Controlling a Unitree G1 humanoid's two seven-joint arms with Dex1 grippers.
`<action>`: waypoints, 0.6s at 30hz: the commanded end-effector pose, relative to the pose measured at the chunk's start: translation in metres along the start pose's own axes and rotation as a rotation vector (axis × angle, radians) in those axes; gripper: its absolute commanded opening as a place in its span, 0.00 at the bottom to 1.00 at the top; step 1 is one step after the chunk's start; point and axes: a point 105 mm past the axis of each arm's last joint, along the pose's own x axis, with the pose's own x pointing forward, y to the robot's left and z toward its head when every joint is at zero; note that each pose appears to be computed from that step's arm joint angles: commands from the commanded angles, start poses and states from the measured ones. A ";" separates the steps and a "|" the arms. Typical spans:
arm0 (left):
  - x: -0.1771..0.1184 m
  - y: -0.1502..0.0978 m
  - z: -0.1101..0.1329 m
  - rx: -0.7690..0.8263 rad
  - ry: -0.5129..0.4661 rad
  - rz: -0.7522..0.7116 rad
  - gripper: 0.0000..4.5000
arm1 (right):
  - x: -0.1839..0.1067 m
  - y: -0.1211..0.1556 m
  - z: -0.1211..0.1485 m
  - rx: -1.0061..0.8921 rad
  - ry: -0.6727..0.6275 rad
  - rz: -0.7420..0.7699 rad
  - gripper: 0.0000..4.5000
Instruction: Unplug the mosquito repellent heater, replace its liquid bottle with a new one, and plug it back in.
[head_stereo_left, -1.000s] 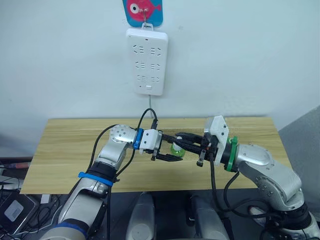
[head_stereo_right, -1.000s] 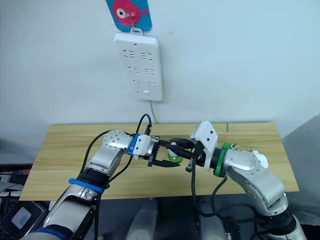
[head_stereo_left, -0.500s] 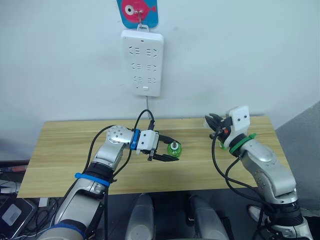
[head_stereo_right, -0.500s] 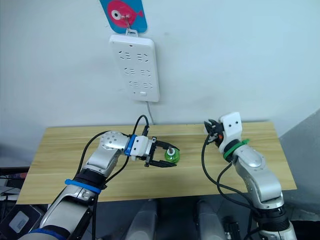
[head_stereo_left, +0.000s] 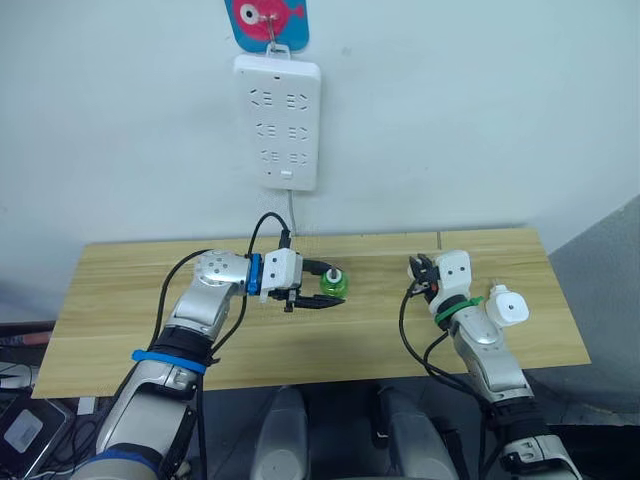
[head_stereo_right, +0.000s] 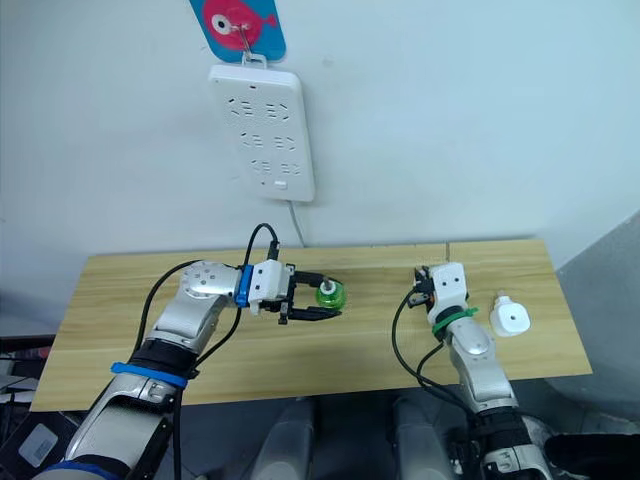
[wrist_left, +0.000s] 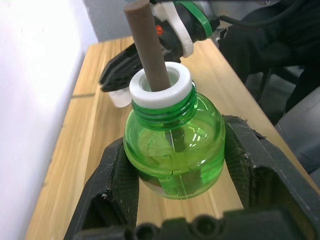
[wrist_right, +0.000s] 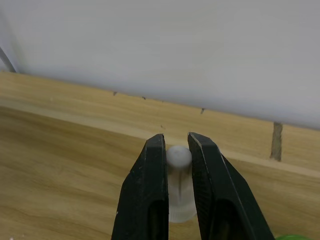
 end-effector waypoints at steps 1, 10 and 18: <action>-0.007 -0.001 0.009 0.024 -0.013 0.003 0.50 | 0.002 -0.004 0.003 -0.016 -0.043 -0.010 0.07; -0.006 -0.002 0.013 0.026 -0.010 0.001 0.50 | 0.004 -0.011 -0.014 -0.026 -0.010 -0.033 0.07; -0.001 0.002 0.014 0.030 -0.021 0.002 0.50 | -0.009 -0.004 0.018 -0.120 -0.135 0.053 0.69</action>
